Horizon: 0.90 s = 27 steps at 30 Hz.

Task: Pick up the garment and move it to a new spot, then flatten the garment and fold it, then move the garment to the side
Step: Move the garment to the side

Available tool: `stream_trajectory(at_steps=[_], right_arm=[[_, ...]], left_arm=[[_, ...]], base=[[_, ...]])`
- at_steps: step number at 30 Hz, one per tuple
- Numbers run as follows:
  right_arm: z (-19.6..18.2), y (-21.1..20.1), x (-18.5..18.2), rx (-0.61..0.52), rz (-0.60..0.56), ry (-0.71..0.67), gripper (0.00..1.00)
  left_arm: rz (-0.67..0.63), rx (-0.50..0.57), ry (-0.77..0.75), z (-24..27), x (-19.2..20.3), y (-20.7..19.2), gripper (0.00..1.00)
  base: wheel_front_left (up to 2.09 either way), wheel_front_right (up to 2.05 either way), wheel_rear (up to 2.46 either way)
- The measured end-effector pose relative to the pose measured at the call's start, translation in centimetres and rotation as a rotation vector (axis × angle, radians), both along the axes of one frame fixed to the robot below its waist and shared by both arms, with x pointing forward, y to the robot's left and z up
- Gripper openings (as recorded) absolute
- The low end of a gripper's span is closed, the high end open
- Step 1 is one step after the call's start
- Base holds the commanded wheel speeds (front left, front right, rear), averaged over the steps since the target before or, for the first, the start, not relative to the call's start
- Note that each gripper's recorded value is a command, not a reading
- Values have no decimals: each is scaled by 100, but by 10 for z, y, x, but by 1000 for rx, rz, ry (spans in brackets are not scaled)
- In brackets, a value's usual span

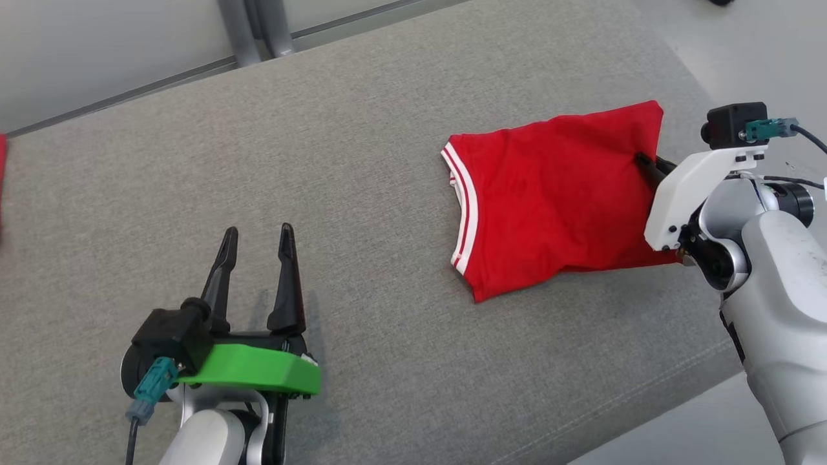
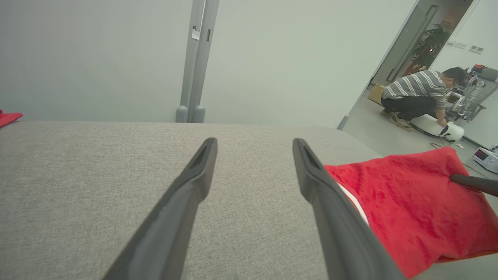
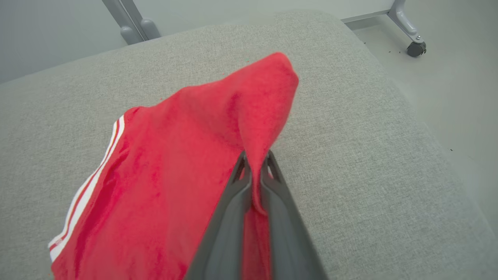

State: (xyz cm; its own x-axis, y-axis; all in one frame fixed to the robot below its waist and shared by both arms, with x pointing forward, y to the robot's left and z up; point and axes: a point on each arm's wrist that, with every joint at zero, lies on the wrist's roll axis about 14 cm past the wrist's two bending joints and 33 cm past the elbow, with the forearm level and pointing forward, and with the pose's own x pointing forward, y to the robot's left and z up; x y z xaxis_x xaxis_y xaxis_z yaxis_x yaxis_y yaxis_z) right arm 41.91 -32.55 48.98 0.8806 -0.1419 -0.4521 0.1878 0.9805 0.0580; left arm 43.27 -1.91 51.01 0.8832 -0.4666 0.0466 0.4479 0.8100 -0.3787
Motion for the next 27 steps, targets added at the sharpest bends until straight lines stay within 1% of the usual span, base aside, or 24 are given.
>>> stream_trajectory(at_steps=[4, 9, 16, 20, 27], right_arm=[[-1, -11, -8, -8, -30, 4, 0], [0, -11, -3, -26, -17, -2, 0], [17, -14, 22, -94, 9, -37, 0], [29, -25, 40, -128, -12, -62, 0], [36, -59, 62, -205, -78, -60, 0]], left_arm=[[-33, -1, 9, -3, -2, -11, 100], [-2, 3, 6, -2, -1, -1, 100], [73, 14, -4, 3, -1, 25, 100], [107, 21, -7, 4, 1, 39, 100], [133, 45, 10, -6, 10, 53, 100]], base=[[0, 0, 0], [0, 0, 0], [0, 0, 0], [0, 0, 0], [0, 0, 0]])
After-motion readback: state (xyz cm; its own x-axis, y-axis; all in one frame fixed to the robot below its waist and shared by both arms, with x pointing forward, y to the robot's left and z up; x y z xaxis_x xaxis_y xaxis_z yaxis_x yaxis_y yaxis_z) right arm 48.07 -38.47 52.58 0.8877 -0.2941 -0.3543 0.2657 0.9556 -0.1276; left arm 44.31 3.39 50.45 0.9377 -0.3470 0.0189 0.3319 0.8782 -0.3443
